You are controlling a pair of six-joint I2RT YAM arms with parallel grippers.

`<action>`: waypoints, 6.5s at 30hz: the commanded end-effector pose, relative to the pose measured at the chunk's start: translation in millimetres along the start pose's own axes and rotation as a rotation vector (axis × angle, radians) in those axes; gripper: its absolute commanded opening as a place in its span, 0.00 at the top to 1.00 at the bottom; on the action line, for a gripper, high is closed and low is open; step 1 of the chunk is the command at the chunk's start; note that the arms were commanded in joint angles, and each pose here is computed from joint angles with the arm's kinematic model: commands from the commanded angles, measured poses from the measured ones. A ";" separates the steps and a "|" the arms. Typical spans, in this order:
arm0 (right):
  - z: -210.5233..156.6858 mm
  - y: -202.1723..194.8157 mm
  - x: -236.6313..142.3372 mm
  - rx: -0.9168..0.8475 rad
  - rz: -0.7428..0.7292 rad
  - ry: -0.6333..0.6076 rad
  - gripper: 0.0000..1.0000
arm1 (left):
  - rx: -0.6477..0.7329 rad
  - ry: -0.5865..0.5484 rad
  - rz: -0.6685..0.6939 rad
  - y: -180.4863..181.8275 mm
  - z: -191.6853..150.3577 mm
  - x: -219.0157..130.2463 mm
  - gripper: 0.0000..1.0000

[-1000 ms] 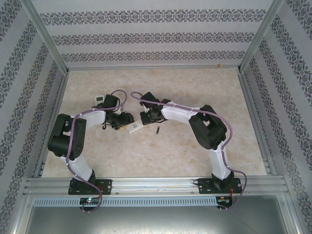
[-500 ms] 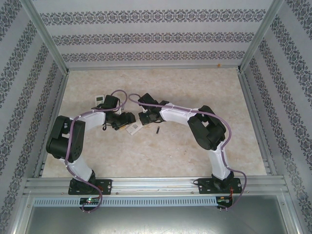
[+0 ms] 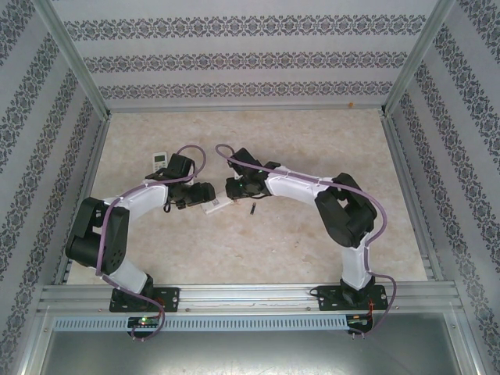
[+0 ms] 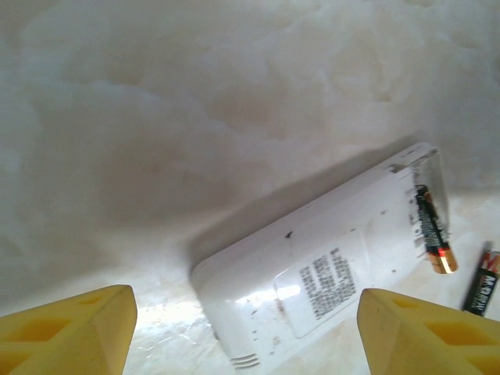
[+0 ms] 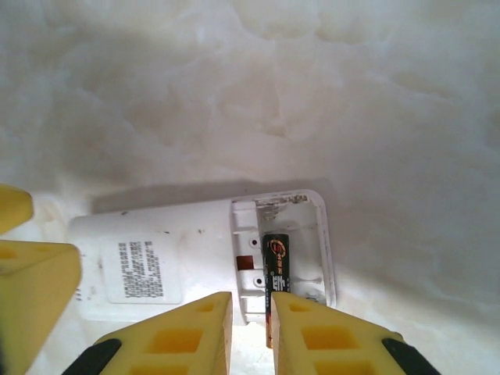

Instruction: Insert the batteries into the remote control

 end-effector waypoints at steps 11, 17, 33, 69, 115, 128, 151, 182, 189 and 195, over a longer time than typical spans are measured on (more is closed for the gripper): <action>-3.8 -8.5 13.6 0.020 -0.026 0.073 0.75 | -0.017 0.086 -0.044 -11.9 -16.4 9.4 0.26; -9.3 -12.1 27.5 0.023 -0.033 0.115 0.75 | -0.019 0.095 -0.054 -12.3 -13.7 17.9 0.26; -2.8 -8.8 13.4 0.011 -0.031 0.075 0.86 | 0.007 0.159 0.049 5.4 -18.6 49.0 0.39; -2.7 -17.7 26.2 -0.033 -0.039 0.066 0.88 | 0.013 0.171 0.071 8.9 -20.3 53.2 0.50; 2.1 -11.2 27.4 -0.084 0.027 -0.040 0.69 | 0.013 0.174 0.057 8.4 -21.3 56.7 0.51; 8.3 -8.5 9.4 -0.088 0.048 -0.062 0.65 | 0.010 0.170 0.049 7.4 -19.8 57.2 0.51; -10.6 -21.0 32.6 -0.063 0.033 0.023 0.84 | 0.007 0.176 0.047 7.7 -21.0 59.2 0.51; -29.3 -62.1 -43.3 0.279 -0.148 -0.092 0.65 | 0.038 0.171 0.157 24.1 -11.4 55.0 0.50; -37.2 -62.5 -10.1 0.344 -0.149 0.026 0.64 | 0.036 0.169 0.159 26.0 -9.8 53.6 0.49; -42.2 -69.2 6.0 0.346 -0.194 0.053 0.74 | 0.031 0.168 0.147 24.9 -11.8 52.7 0.50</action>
Point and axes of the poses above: each hand's point on the last joint's axis, 136 mm out from that joint toward the fingers, its own x axis out along the fingers, its own y axis along the line the jaws close on, z = x × y, the point moved 7 cm from there along -x, back along the fingers, and after that the axes turned 15 degrees about x, right-handed, at the moved point
